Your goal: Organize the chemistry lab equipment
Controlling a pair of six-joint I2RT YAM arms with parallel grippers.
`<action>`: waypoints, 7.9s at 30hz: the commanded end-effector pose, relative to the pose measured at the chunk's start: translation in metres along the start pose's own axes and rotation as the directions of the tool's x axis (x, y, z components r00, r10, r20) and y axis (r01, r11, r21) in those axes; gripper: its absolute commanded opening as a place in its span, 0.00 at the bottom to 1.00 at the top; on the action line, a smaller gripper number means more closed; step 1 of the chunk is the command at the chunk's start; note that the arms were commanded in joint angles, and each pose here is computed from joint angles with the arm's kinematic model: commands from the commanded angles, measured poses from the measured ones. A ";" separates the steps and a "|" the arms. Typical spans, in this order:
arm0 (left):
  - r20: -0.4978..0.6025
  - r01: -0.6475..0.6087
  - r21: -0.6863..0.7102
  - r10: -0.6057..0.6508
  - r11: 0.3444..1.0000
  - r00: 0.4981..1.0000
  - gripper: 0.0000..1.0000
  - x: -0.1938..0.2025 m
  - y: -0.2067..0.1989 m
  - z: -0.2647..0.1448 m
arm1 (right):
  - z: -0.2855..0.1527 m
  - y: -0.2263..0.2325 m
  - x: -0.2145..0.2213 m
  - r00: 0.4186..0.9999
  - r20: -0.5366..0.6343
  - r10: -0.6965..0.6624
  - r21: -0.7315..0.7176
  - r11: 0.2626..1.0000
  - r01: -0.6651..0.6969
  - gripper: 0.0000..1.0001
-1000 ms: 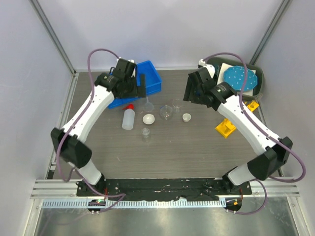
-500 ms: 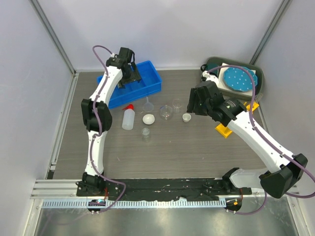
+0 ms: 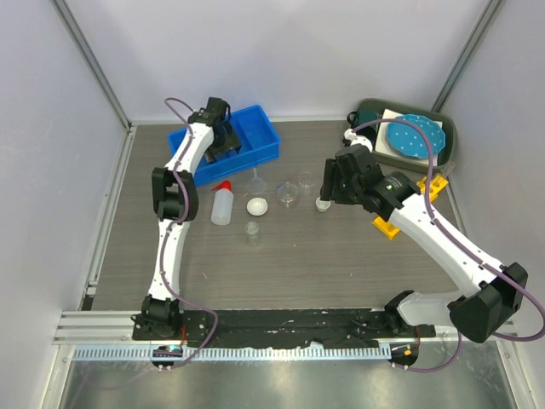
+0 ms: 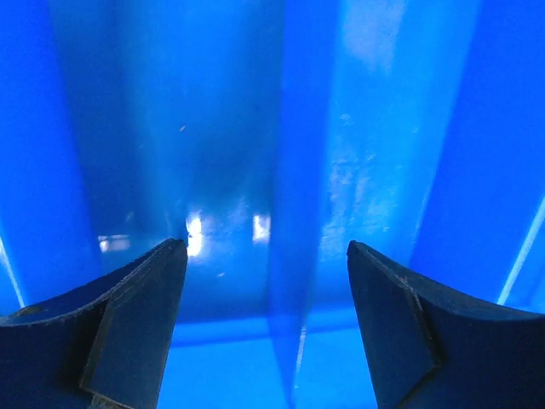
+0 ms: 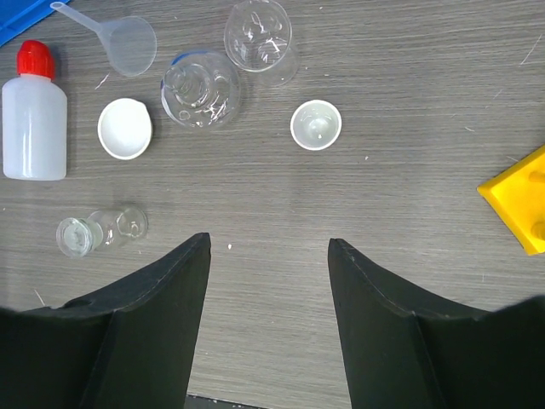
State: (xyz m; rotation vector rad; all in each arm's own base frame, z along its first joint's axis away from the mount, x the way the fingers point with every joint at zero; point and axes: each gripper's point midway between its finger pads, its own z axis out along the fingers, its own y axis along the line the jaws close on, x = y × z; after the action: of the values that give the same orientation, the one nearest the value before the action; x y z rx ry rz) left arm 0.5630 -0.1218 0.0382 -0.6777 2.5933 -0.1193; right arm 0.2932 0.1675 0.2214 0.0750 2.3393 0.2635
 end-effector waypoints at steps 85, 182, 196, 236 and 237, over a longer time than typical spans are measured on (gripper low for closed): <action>0.097 -0.427 0.272 0.417 0.862 0.904 0.00 0.211 0.175 -0.342 | -0.036 0.021 0.010 0.994 -0.009 -0.113 -0.079 0.991 0.112 0.58; -0.321 -0.496 0.139 0.513 0.857 0.796 0.00 0.317 0.147 -0.207 | 0.007 0.011 0.045 0.988 -0.067 -0.142 -0.030 0.990 0.140 0.58; -0.381 -0.511 0.146 0.525 0.847 0.761 0.17 0.330 0.149 -0.204 | 0.010 0.007 0.048 0.985 -0.074 -0.153 -0.017 0.988 0.152 0.59; 0.117 -0.407 0.166 0.392 0.898 0.913 1.00 0.207 0.105 -0.335 | 0.144 0.073 0.002 0.961 -0.198 -0.193 0.084 0.973 0.213 0.66; 0.130 -0.403 0.153 0.386 0.902 0.914 1.00 0.204 0.108 -0.337 | 0.146 0.075 0.000 0.961 -0.199 -0.192 0.085 0.974 0.212 0.66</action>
State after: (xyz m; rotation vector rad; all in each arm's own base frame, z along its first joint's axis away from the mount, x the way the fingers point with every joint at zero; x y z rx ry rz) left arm 0.2006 -0.1627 0.2079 0.0322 2.6456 -0.2562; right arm 0.3789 0.2643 0.1233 -0.1435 2.5554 0.0631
